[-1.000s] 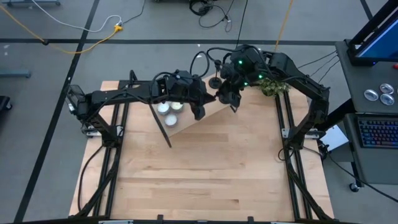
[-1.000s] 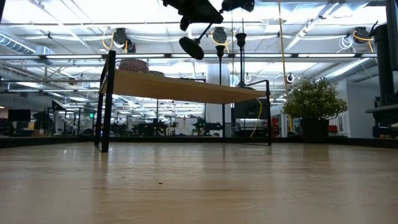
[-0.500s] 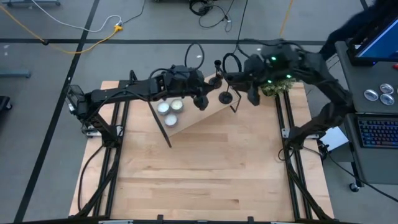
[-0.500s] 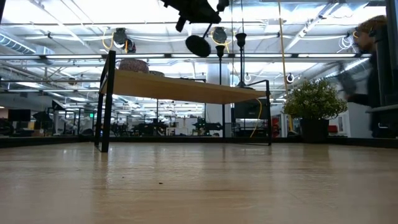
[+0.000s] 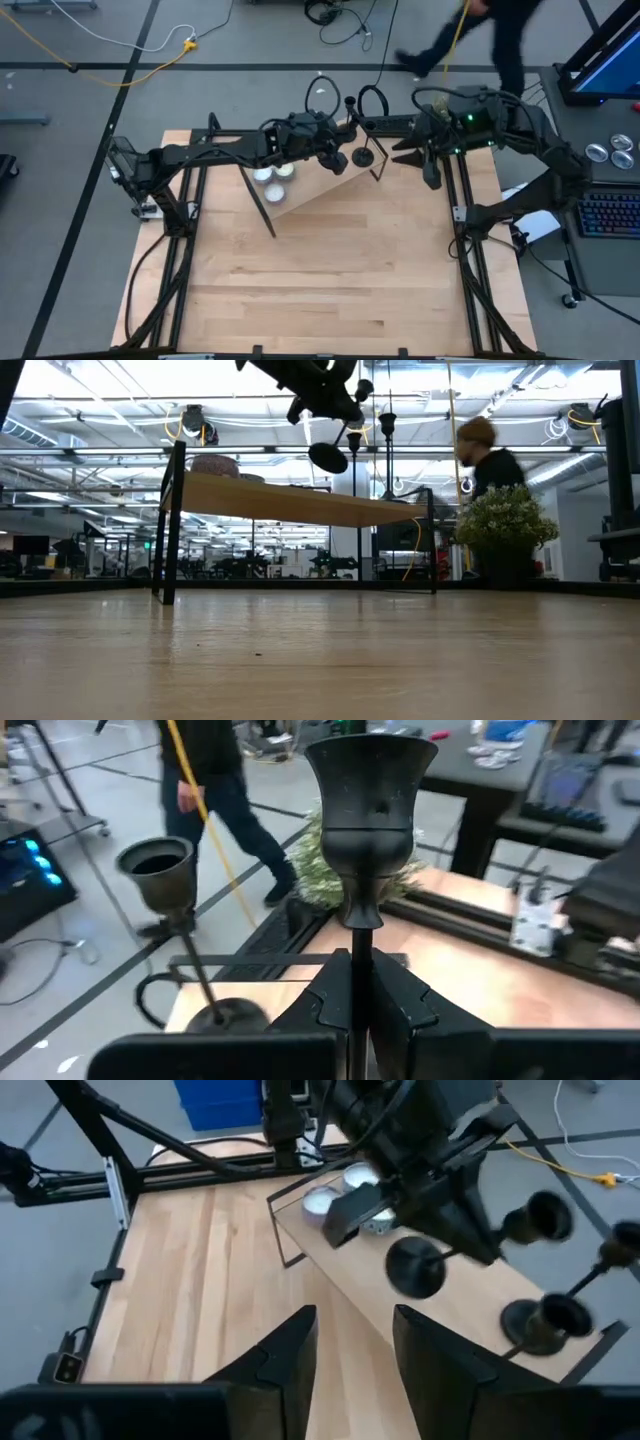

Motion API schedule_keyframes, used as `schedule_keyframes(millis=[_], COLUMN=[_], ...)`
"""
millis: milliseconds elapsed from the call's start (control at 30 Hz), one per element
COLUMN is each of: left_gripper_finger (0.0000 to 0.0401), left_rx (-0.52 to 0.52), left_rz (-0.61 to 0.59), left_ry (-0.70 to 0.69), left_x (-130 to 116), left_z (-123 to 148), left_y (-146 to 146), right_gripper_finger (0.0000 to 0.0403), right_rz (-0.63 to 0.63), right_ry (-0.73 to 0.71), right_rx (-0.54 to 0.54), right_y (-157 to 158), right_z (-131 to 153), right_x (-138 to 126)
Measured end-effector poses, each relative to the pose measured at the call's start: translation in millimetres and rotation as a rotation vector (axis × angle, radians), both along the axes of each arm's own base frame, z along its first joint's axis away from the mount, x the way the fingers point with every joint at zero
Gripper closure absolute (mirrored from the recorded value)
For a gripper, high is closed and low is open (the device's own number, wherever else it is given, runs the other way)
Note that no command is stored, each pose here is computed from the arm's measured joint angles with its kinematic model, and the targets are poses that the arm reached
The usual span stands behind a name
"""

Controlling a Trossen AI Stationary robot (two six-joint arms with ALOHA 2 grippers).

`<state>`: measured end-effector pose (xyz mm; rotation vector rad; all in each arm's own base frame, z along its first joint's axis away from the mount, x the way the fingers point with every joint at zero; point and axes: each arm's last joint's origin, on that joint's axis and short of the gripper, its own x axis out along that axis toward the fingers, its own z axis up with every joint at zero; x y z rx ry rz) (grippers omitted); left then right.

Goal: Pick & Place candle stick holders
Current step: Put the black candle holder on the shelf

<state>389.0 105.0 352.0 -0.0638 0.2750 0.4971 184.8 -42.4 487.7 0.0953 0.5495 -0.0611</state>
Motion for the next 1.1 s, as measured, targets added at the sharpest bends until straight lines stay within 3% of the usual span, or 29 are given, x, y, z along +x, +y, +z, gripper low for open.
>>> schedule_keyframes(millis=[267,367,667,833,1100], left_gripper_finger=[0.0388,0.0388,0.0388,0.0388,0.0388], left_rx=[0.013,0.0,0.03,0.046,0.061], left_rz=[0.046,0.05,0.025,0.037,0.038], left_ry=[0.004,-0.067,-0.31,-0.364,-0.381], left_x=[-6,-11,-37,-39,-39], left_z=[-6,-12,-31,-52,-59], left_y=[1,-2,-9,-4,16], right_gripper_finger=[0.028,0.028,0.028,0.028,0.0282], right_rz=[-0.03,-0.033,-0.041,-0.041,-0.032], right_ry=[-0.076,-0.119,-0.176,-0.17,-0.175], right_rx=[0.037,0.035,0.04,0.041,0.022], right_y=[5,7,10,10,9], right_z=[-30,-34,-32,-32,-32], right_x=[-19,-27,-39,-37,-34])
